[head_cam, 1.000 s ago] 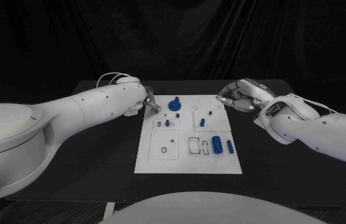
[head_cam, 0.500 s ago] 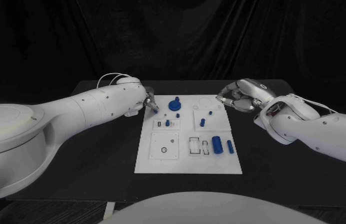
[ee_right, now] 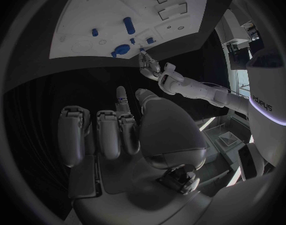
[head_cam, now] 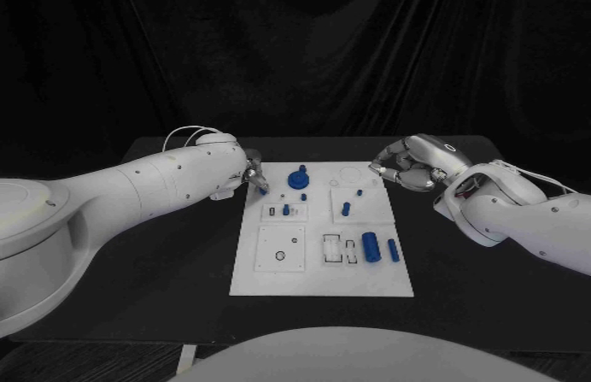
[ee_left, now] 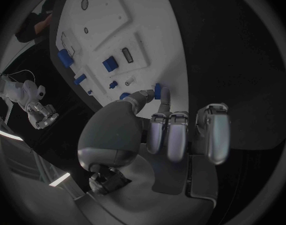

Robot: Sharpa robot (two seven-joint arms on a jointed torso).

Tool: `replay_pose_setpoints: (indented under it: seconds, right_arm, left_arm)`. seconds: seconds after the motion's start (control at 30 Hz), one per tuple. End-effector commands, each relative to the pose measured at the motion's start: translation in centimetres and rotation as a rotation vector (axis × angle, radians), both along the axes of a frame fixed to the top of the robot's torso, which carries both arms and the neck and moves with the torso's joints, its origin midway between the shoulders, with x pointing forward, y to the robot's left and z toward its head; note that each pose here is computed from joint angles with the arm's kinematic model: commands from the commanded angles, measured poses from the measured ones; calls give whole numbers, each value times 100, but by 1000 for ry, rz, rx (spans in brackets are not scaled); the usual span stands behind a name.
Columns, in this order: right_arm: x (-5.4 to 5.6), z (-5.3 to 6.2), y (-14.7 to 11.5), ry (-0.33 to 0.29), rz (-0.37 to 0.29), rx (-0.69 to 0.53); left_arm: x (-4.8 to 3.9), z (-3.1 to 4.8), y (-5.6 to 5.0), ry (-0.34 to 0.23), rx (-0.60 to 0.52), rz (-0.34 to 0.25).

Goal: Assemble the parts on the task board

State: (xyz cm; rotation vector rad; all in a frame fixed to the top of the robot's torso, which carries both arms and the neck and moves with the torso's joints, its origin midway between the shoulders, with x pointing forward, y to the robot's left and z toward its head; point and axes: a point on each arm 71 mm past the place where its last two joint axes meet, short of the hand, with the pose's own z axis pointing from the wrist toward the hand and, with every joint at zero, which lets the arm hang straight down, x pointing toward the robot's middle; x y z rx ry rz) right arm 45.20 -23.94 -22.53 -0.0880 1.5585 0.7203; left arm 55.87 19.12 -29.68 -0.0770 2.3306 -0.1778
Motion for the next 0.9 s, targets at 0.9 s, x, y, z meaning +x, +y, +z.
replay_pose_setpoints:
  seconds: [0.9]
  right_arm:
    - [-7, -49, -35, 22, -23, -11]
  left_arm:
    - [-359, 376, 115, -10, -151, 131]
